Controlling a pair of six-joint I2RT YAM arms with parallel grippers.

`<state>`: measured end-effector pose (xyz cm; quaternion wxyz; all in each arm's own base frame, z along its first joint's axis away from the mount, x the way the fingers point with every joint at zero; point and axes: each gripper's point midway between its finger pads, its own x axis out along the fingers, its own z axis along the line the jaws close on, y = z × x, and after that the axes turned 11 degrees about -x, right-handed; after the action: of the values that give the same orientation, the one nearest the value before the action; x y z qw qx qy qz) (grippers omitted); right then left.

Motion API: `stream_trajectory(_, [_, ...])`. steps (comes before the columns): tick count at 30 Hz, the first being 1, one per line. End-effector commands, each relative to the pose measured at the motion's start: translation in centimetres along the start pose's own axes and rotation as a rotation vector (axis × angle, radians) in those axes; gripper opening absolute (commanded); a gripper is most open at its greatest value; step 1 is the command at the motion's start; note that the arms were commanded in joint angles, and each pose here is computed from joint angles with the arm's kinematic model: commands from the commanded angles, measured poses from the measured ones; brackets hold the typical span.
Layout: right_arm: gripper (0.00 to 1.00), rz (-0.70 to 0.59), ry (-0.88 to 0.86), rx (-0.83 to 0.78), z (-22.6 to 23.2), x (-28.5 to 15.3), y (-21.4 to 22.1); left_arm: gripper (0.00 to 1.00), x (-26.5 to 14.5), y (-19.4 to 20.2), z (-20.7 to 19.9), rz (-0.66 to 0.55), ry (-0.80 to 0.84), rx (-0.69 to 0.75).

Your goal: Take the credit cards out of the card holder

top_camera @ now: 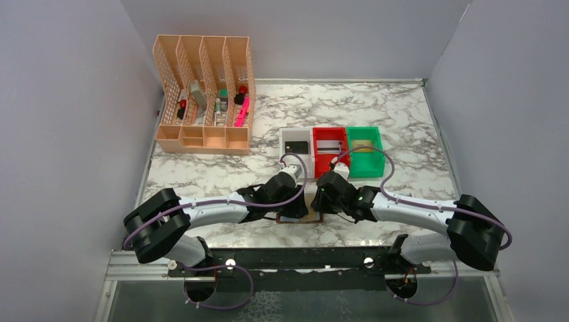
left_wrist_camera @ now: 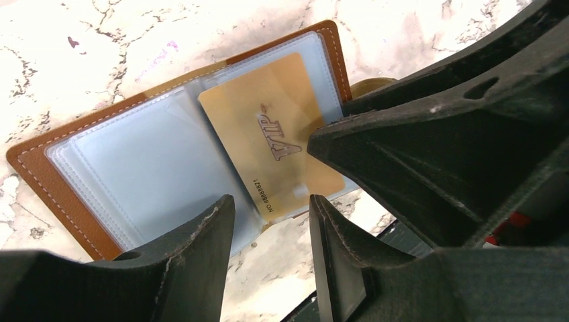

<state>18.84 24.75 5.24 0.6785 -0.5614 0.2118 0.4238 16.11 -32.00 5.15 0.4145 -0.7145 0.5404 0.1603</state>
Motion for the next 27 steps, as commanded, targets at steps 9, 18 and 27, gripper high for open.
stream_trajectory(9, [0.07, -0.02, -0.144, 0.026, 2.1, -0.7, -0.4, 0.48, 0.1, 0.3, 1.1, -0.006, -0.049, -0.01])
stream_trajectory(18, [0.01, -0.027, -0.227, 0.073, 2.6, -1.2, -0.5, 0.48, -0.1, -0.2, 1.3, -0.04, -0.061, -0.019])
stream_trajectory(27, [0.11, 0.043, -0.149, 0.132, -0.5, 0.2, 1.8, 0.48, 0.0, -0.8, 0.3, -0.06, -0.01, -0.02])
